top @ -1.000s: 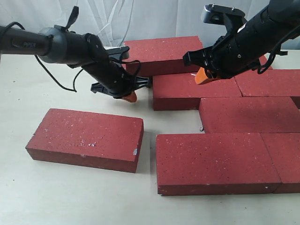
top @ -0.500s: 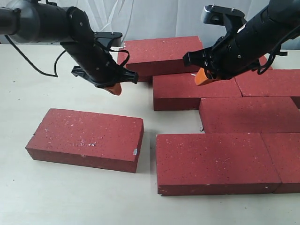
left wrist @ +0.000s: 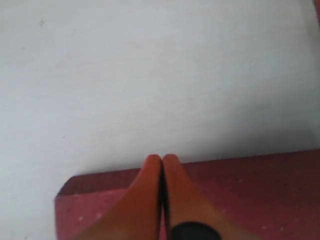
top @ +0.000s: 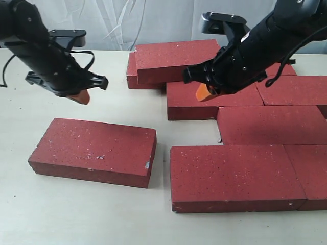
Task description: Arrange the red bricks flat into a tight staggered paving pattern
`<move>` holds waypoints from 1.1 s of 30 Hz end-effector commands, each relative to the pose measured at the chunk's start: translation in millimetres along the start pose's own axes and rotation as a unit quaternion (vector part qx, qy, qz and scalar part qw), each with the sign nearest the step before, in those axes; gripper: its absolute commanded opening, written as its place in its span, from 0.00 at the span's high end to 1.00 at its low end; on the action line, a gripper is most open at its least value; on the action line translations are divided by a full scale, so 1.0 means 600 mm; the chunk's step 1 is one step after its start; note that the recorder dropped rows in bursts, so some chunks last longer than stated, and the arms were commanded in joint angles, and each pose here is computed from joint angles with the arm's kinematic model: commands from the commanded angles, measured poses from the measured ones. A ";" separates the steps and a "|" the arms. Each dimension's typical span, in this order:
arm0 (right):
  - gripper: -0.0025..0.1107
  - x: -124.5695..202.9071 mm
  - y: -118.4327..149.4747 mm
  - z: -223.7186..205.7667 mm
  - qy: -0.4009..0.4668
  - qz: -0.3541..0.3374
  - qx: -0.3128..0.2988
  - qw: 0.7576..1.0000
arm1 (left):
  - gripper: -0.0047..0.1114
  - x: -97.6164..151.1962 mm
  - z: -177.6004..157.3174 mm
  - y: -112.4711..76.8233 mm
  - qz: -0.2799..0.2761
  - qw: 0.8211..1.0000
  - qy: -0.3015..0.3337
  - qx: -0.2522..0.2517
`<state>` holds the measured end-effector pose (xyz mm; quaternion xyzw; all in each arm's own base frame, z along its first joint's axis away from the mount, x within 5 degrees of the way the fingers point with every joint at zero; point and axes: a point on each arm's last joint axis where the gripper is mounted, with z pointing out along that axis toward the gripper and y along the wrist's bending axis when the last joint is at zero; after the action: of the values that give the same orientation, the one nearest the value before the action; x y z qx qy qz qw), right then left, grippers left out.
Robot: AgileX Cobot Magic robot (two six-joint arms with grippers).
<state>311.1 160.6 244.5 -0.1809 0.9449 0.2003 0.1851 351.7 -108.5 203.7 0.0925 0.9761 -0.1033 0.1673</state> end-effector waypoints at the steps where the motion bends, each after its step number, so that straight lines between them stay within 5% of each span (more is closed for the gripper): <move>1: 0.99 0.005 0.038 0.009 0.009 -0.044 -0.007 0.999 | 0.96 0.017 -0.032 0.047 -0.044 0.999 -0.021 -0.012; 13: 0.99 0.041 0.140 0.036 0.043 -0.153 -0.030 0.987 | 0.96 0.080 -0.055 0.174 -0.142 0.988 0.003 -0.065; 33: 0.99 0.099 0.261 0.154 0.174 -0.282 -0.050 0.942 | 0.96 0.099 0.012 0.192 -0.141 0.986 0.048 -0.072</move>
<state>224.6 315.0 194.4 -0.4641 0.8687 0.1610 0.0636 322.7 9.5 166.1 -0.0508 0.9903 -0.0493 0.1199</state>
